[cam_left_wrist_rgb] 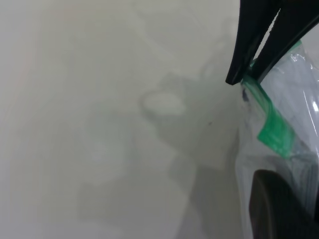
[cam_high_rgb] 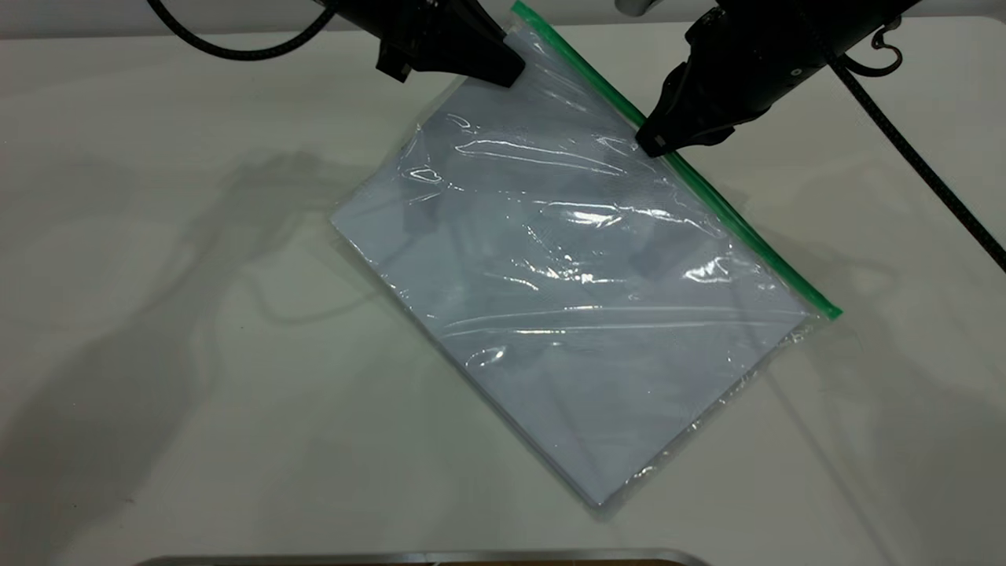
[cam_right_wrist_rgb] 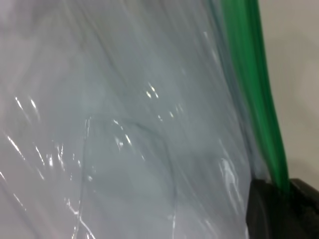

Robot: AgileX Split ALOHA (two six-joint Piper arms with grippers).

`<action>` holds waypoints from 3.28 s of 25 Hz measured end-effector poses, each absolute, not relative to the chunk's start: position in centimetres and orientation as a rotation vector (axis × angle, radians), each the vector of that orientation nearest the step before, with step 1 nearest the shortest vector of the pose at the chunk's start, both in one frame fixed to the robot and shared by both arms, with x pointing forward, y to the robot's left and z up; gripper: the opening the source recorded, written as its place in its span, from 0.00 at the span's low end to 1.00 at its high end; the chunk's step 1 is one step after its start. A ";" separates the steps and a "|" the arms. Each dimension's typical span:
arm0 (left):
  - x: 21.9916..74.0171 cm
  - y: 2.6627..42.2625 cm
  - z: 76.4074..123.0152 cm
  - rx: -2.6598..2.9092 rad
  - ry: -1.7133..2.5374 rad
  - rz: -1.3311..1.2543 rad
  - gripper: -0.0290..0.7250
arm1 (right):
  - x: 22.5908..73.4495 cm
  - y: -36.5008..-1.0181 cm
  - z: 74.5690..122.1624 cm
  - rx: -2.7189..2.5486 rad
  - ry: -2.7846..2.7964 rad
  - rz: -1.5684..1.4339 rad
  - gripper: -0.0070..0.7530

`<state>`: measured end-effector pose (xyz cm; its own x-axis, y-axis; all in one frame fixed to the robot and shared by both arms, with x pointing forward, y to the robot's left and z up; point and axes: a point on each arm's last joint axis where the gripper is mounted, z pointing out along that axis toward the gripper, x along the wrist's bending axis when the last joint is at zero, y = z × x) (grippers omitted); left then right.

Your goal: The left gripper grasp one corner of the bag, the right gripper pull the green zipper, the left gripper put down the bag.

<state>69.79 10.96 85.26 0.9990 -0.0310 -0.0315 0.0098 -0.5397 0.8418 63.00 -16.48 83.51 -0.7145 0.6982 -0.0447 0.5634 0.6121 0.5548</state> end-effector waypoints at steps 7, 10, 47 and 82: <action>70.2 12.1 85.4 2.122 0.034 -0.063 0.11 | 62.8 -18.3 83.0 1.108 2.580 0.741 0.05; 70.4 12.8 85.4 2.120 0.060 -0.064 0.11 | 62.6 -19.7 82.5 1.161 2.570 0.715 0.05; 70.5 14.9 83.8 2.352 0.138 -0.098 0.11 | 61.2 -25.4 80.4 1.408 2.485 0.560 0.05; 71.9 16.5 89.1 2.387 0.623 -0.005 0.82 | 62.7 -26.6 86.1 1.495 2.210 0.629 0.77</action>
